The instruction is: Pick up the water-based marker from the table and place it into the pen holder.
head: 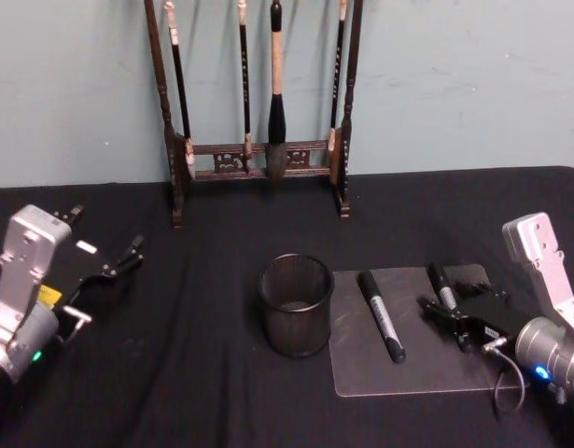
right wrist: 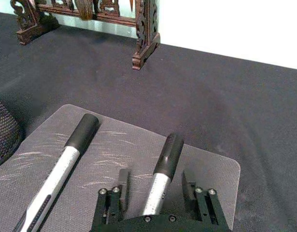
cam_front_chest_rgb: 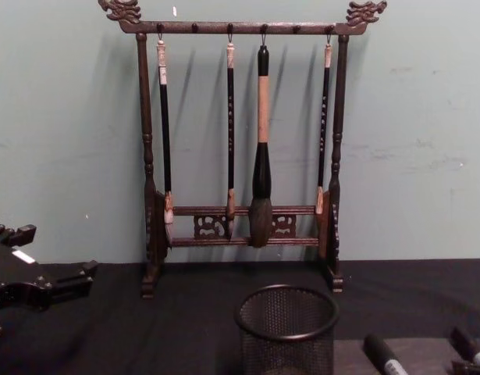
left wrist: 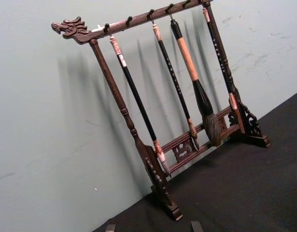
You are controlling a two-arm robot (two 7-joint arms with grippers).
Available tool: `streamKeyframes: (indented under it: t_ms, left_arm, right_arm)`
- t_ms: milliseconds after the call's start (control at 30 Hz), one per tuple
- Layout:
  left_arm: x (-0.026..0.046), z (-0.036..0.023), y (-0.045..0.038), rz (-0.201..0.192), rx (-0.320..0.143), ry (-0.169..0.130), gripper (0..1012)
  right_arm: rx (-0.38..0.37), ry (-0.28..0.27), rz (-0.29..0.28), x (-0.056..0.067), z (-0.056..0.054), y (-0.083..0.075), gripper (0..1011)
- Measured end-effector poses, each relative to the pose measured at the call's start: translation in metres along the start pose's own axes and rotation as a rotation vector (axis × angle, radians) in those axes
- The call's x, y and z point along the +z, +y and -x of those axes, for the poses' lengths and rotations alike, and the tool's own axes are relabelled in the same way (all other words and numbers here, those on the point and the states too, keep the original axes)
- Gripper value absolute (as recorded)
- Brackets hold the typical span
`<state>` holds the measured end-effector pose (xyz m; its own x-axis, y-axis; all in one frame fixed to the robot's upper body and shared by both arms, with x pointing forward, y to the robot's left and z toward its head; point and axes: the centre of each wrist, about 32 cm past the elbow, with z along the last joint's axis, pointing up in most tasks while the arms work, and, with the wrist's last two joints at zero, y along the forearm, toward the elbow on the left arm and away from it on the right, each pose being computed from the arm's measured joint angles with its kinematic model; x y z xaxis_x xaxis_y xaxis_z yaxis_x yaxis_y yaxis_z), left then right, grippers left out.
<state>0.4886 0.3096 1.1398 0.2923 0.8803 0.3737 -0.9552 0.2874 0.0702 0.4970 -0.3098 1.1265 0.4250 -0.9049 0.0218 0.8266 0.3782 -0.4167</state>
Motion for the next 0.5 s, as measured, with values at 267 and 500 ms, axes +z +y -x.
streamKeyframes:
  t_ms: [267,500]
  left_arm:
    - [0.0,0.0,0.0,0.0,0.0,0.0,1009]
    - [0.0,0.0,0.0,0.0,0.0,0.0,1009]
  right_arm:
    - [0.0,0.0,-0.001,0.0002,0.0,-0.0001,463]
    - [0.0,0.001,-0.001,0.0003,0.0001,-0.0001,225]
